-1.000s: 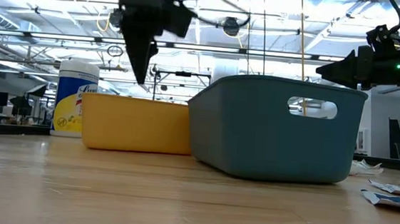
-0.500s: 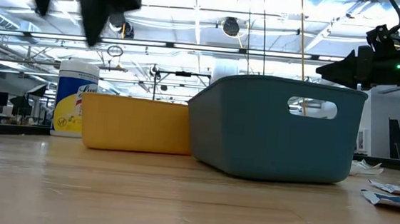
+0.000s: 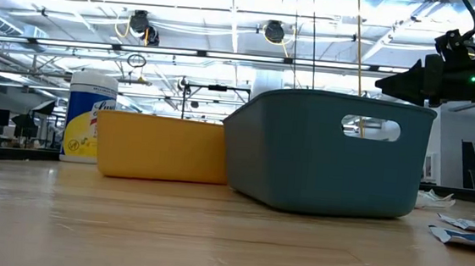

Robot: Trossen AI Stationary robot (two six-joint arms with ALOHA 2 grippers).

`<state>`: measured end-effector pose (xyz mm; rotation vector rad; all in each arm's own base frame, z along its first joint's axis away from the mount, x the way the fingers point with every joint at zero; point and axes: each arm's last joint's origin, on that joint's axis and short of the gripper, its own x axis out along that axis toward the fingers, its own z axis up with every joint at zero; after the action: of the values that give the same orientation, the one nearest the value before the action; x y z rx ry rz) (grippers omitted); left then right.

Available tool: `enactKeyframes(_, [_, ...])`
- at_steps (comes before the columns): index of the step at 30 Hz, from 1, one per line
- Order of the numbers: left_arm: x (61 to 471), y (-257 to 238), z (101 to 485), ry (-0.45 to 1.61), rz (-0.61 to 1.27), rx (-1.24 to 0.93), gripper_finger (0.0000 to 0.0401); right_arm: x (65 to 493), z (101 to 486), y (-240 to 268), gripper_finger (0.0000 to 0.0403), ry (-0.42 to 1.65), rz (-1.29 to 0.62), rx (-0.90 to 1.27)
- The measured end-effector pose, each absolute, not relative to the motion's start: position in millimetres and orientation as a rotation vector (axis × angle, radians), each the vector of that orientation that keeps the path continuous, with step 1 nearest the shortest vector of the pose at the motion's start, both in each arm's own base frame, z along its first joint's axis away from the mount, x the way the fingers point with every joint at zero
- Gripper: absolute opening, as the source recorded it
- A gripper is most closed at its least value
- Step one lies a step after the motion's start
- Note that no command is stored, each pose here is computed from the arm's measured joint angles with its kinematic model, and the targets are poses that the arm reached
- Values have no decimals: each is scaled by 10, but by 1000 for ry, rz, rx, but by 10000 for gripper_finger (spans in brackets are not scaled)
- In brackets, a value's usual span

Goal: Pick & Place First Aid Supplies
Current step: Put the black towelette pack into the yellow bin

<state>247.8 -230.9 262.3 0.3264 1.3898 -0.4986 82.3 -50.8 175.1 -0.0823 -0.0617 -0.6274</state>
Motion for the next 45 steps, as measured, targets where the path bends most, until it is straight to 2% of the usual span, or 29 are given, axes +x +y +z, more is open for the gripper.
enactKeyframes(7, [2704, -2519, 2630, 1377, -503, 337, 278, 823, 1751, -508, 322, -62, -627, -82])
enactKeyframes(16, [2897, -2702, 2689, 1333, -525, 331, 291, 823, 1751, -508, 322, -61, -628, -82])
enactKeyframes(26, [2942, -2861, 2222, 1414, -490, 418, 275, 823, 1751, -508, 322, -62, -627, -83])
enactKeyframes(36, [3033, -3002, 1597, 1518, -443, 491, 281, 823, 1751, -508, 322, -61, -627, -83])
enactKeyframes(45, [3042, -3045, 1478, 1513, -484, 543, 248, 823, 1751, -508, 322, -61, -627, -82])
